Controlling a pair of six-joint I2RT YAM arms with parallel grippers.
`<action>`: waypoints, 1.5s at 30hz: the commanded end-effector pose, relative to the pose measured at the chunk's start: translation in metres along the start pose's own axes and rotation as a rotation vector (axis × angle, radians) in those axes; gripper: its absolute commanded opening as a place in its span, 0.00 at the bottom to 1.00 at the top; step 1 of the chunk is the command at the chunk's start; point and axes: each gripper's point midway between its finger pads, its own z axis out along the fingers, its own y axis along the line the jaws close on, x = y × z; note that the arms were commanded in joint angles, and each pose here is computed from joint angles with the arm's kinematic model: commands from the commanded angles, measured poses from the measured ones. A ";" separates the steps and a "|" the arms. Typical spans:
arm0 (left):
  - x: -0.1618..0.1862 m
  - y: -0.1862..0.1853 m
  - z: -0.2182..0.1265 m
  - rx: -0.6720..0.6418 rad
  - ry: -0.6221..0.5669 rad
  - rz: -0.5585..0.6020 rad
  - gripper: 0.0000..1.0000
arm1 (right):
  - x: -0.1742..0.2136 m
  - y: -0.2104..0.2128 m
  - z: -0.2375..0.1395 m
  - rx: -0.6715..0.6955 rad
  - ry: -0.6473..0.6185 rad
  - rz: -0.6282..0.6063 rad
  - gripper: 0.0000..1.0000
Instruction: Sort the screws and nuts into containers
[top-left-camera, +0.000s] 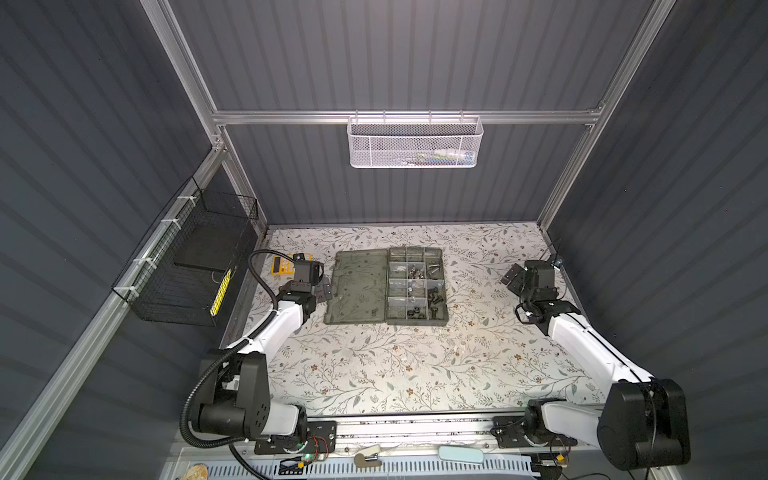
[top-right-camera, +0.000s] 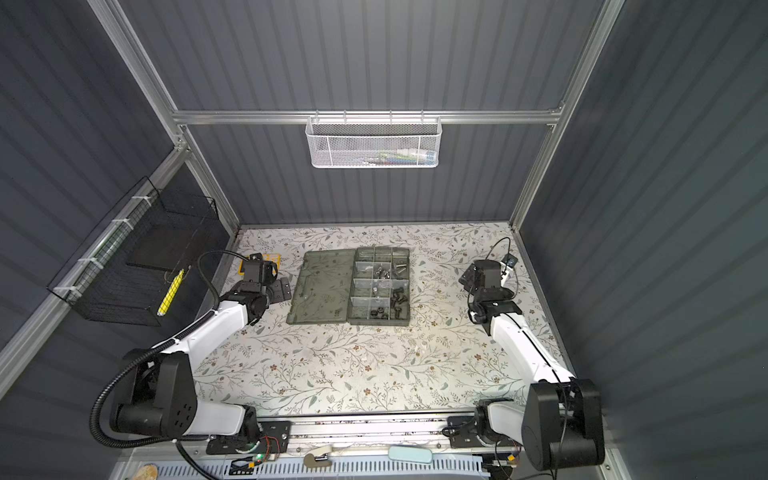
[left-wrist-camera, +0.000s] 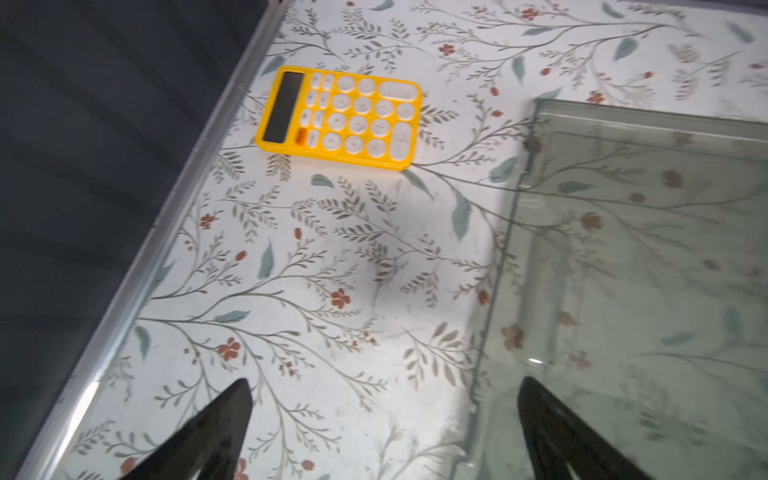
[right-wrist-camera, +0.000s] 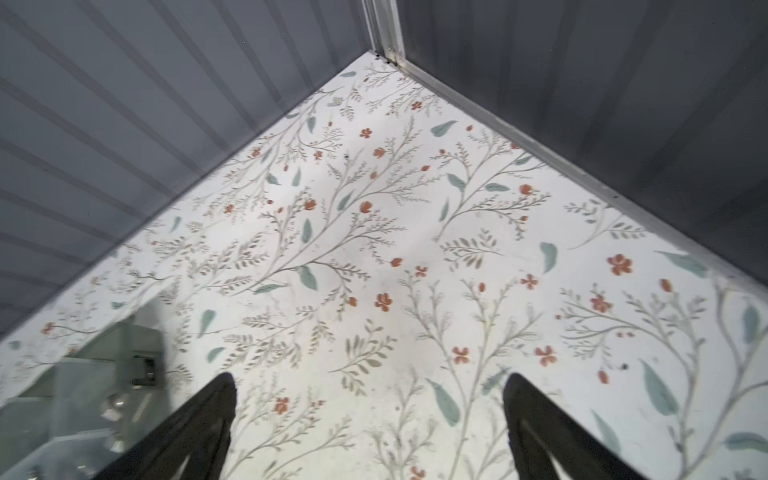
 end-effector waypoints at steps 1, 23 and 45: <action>-0.032 0.020 0.007 -0.138 -0.125 -0.011 1.00 | -0.016 -0.014 0.000 0.066 -0.132 -0.074 0.99; 0.009 -0.016 0.065 0.010 -0.280 0.070 1.00 | 0.010 0.006 0.015 0.004 -0.323 -0.419 0.99; 0.020 -0.008 0.053 0.024 -0.393 0.017 1.00 | 0.014 0.003 -0.011 -0.099 -0.539 -0.370 0.99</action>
